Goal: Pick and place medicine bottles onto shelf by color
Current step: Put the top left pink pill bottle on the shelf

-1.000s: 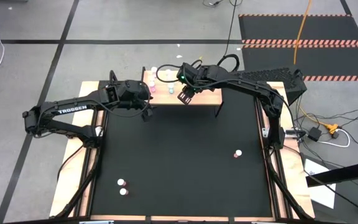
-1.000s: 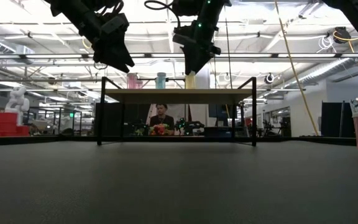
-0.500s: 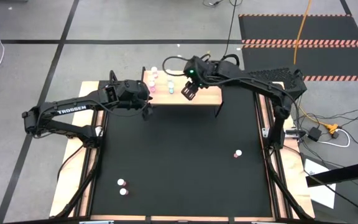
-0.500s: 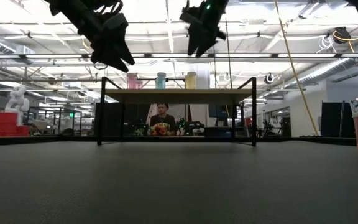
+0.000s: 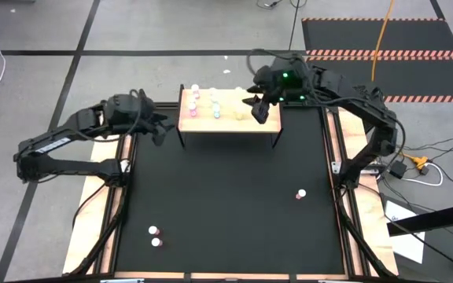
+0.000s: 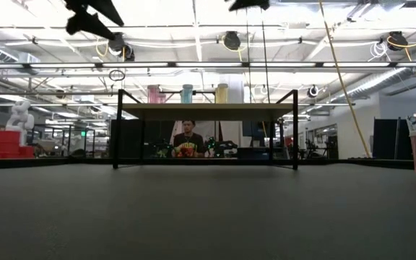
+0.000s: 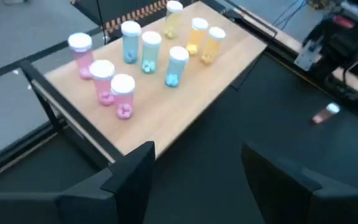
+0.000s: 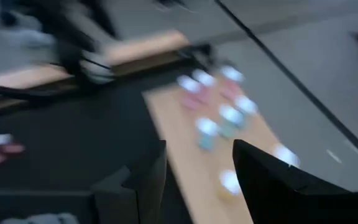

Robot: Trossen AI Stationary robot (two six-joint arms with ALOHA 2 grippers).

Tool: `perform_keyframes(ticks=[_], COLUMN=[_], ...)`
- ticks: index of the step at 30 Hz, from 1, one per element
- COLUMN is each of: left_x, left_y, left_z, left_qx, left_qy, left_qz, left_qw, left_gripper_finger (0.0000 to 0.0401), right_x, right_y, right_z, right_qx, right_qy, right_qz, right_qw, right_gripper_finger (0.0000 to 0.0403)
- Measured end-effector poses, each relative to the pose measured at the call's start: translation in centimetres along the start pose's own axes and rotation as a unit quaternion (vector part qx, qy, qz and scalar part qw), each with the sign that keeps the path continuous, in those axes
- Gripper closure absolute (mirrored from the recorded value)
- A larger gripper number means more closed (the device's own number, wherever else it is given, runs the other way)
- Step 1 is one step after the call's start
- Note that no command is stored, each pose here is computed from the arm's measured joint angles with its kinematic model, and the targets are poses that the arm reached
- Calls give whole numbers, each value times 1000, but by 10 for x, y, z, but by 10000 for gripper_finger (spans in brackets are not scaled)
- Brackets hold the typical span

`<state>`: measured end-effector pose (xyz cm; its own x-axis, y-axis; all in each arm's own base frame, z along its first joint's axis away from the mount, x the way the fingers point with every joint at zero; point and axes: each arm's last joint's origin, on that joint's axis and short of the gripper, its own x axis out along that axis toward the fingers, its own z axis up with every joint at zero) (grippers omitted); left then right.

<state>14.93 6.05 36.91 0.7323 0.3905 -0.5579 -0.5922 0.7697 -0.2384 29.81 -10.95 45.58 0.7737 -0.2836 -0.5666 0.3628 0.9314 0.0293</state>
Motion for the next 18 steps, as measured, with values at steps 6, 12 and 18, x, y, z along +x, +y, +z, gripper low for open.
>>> perform_keyframes(ticks=[6,12,18], left_x=[-7,-12,-6], left_y=[-14,-37,-50], left_z=[-29,-78,-121], left_qx=[-43,-37,49], left_qy=[112,326,389], left_qz=[-72,-172,-199], left_qw=[990,929,898], left_gripper_finger=[160,160,160], right_x=[28,67,69], right_y=[14,61,126], right_z=[-20,-55,-67], right_qx=[-1,20,33], right_qy=[-48,-92,-165], right_qz=[158,236,194], right_qw=[986,967,966], right_gripper_finger=[225,226,242])
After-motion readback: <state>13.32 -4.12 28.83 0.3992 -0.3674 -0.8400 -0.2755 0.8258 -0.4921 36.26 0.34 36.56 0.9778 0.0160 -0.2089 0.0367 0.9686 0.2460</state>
